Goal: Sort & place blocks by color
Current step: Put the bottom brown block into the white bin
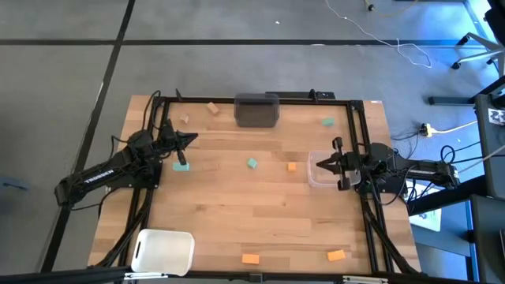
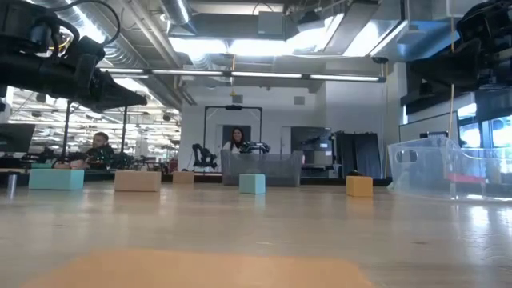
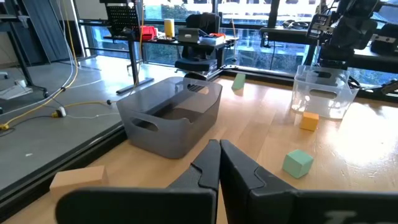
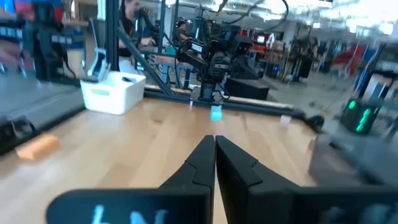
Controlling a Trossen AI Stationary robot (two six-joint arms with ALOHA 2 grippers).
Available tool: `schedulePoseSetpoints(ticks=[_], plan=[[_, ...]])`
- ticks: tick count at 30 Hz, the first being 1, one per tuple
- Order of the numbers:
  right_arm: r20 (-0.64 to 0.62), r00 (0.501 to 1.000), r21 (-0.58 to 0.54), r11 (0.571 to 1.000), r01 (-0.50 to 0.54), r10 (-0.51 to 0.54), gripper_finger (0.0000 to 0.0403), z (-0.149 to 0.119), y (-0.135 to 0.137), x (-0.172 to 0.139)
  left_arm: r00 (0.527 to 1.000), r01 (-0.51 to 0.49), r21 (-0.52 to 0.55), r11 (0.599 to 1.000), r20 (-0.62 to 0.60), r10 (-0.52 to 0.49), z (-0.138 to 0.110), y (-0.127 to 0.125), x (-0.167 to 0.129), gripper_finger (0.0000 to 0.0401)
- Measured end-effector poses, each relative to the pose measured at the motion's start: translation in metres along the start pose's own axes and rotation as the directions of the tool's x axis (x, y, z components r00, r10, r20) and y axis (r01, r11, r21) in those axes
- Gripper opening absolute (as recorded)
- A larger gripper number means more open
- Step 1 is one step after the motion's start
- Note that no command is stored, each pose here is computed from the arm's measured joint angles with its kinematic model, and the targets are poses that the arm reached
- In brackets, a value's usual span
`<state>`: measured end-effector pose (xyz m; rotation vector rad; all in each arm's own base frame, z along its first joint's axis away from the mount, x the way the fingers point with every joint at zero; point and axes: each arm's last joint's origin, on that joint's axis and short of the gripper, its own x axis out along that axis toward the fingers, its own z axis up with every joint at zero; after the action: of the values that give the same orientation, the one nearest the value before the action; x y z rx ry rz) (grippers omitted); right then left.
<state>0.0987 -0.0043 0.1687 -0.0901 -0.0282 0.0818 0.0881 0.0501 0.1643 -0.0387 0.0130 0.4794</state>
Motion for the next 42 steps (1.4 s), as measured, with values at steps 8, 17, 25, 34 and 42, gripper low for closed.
schedulePoseSetpoints(ticks=[8,17,25,34,42], plan=[[0.0,1.0,0.003,1.0,0.001,-0.001,0.0016,0.0,0.0,0.0,1.0,-0.001,0.003,1.0,0.0,0.001,0.0,0.0,0.0,0.0],[0.0,1.0,-0.026,1.0,0.001,-0.001,0.0016,0.0,0.0,0.0,0.994,-0.037,0.104,0.994,0.11,0.026,0.032,-0.001,-0.006,0.0],[0.0,1.0,-0.026,1.0,0.001,-0.001,0.0016,0.0,0.0,0.0,0.98,-0.043,0.164,0.986,-0.186,0.073,0.113,-0.005,-0.021,0.0],[0.0,1.0,0.02,1.0,0.001,-0.001,0.0016,0.0,0.0,0.0,0.818,-0.041,0.012,0.999,-0.573,0.041,0.174,-0.01,-0.004,0.0],[-0.001,1.0,0.031,1.0,0.001,-0.001,0.0016,0.0,0.0,0.0,0.812,0.017,-0.188,0.982,-0.57,-0.123,0.19,-0.015,-0.002,0.0]])
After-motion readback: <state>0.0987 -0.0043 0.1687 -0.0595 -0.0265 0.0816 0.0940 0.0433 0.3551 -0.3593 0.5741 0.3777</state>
